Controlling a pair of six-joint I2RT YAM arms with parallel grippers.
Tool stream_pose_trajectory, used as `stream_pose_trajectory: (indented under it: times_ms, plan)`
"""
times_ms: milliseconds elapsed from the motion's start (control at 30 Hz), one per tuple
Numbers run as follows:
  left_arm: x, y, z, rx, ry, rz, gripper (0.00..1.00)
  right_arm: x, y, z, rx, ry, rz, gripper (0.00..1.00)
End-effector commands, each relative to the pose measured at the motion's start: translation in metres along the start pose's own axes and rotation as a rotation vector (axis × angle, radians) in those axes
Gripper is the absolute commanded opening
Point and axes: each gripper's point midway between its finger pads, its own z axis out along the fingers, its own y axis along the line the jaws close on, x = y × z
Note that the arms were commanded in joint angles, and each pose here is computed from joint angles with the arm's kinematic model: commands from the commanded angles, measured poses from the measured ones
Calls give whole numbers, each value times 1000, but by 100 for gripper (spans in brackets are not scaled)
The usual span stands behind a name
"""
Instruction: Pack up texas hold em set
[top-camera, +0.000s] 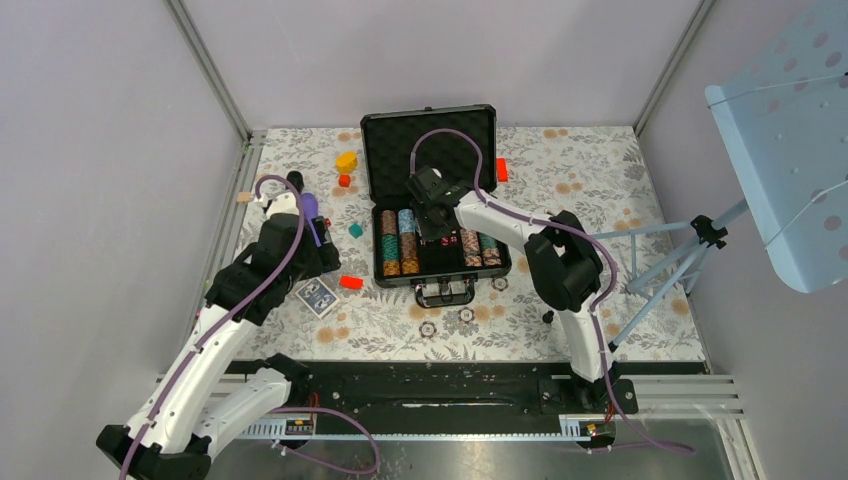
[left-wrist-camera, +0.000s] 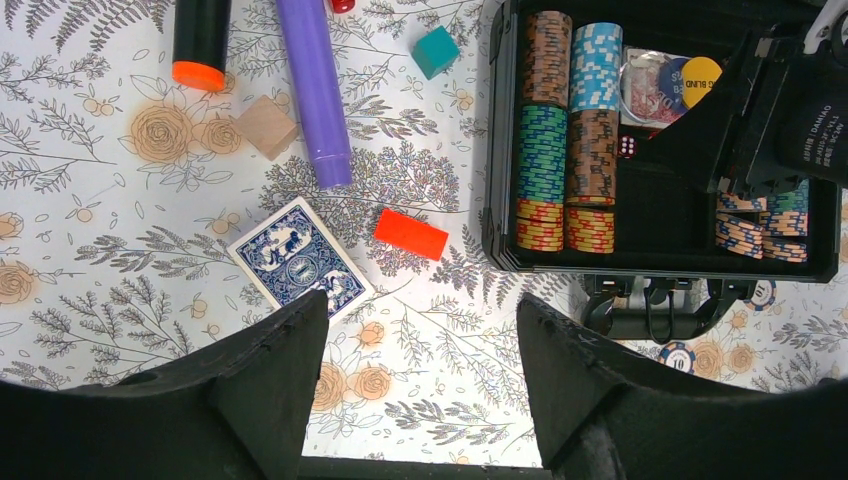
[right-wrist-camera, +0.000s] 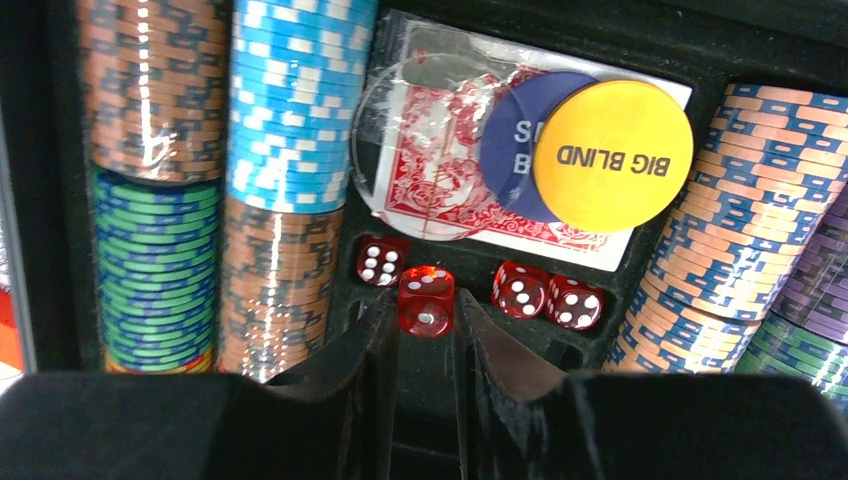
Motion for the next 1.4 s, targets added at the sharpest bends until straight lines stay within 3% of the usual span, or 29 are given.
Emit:
stream_pose_trajectory:
  times_ms: [0,400,833,1167,1367]
  plan:
    - [-6,-3,-1,22,-21,3,69,-7,-10,6,33,-4,50,19]
    - [-6,-2,0,20,-18,7,69,11,-20,27,78,62,60,19]
    - [-1,0,2,16,-3,3,69,17,-50,23,237,63,35,22]
    - [0,1,1,19,-7,1,69,10,-42,20,188,43,37,47]
    - [0,2,0,18,-7,-1,69,-3,-34,8,146,2,53,49]
